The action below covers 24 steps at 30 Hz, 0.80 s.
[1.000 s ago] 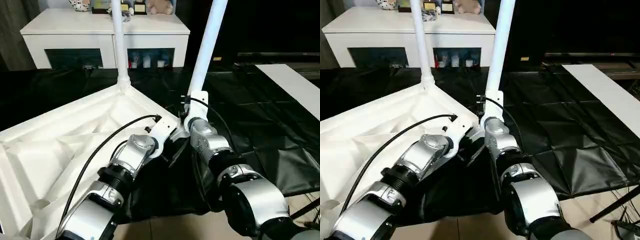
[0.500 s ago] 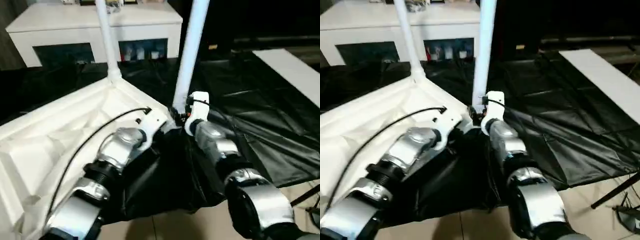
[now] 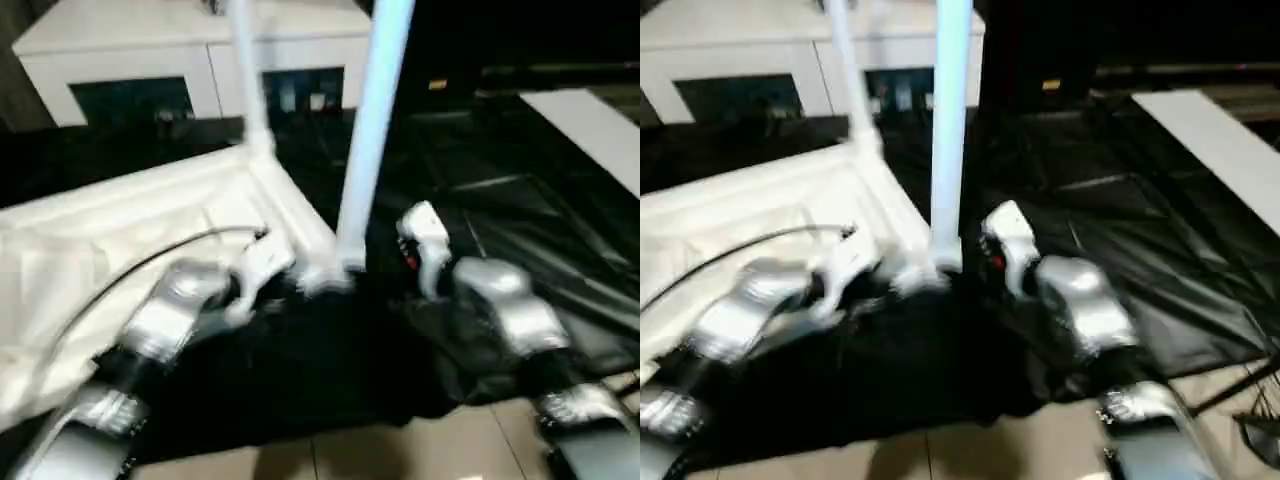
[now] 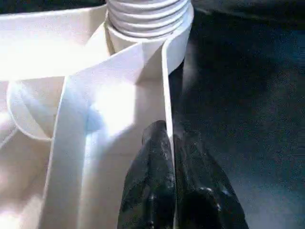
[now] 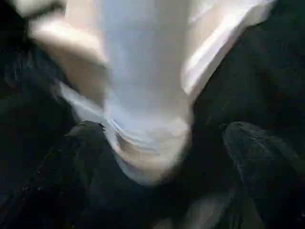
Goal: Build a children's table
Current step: Rotate leg to tighten
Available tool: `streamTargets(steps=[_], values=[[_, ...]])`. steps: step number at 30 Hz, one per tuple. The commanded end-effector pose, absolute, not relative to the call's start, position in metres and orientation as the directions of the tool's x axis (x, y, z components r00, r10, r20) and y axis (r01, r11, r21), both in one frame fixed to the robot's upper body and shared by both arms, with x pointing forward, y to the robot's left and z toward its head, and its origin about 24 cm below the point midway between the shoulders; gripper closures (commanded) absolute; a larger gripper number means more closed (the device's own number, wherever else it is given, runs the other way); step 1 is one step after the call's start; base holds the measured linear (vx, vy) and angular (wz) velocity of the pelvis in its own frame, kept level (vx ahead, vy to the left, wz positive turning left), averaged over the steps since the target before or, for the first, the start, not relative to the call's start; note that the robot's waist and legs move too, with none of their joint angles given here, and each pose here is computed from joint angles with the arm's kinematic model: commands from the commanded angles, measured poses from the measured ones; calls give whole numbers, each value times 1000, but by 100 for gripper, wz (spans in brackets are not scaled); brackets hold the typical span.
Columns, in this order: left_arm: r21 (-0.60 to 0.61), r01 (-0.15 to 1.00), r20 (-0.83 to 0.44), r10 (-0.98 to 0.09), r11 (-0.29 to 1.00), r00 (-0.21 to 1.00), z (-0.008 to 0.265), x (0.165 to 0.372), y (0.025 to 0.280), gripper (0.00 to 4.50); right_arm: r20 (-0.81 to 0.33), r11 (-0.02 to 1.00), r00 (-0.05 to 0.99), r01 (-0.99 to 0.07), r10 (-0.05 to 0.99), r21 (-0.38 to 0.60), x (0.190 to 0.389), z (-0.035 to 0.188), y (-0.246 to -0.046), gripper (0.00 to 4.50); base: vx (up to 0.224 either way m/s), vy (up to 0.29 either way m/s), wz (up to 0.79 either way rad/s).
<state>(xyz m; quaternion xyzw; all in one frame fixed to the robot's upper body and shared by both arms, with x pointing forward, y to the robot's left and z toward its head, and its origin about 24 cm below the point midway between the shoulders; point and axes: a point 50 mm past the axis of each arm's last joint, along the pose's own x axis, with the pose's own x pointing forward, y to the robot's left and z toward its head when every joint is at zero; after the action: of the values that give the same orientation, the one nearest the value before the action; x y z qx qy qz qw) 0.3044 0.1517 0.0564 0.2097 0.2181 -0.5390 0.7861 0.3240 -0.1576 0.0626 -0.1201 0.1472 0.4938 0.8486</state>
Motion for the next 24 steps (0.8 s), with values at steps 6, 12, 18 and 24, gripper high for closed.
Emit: streamTargets(steps=[6, 12, 18, 24], values=[[46, 979, -576, -795, 200, 189, 56, 288, 142, 450, -384, 350, 346, -935, 856, -60, 317, 65, -150, 6, 0, 0, 0], [48, 978, -578, -793, 202, 192, 57, 287, 142, 450, -370, 292, 287, -955, 884, -44, 316, 65, -142, 6, 0, 0, 0], [52, 977, -581, -789, 208, 199, 57, 289, 141, 450, -348, 290, 293, -955, 890, -63, 321, 64, -132, 6, 0, 0, 0], [54, 975, -584, -785, 215, 206, 57, 289, 142, 450, -333, 288, 293, -955, 896, -64, 324, 64, -128, 59, 0, 0, 0]])
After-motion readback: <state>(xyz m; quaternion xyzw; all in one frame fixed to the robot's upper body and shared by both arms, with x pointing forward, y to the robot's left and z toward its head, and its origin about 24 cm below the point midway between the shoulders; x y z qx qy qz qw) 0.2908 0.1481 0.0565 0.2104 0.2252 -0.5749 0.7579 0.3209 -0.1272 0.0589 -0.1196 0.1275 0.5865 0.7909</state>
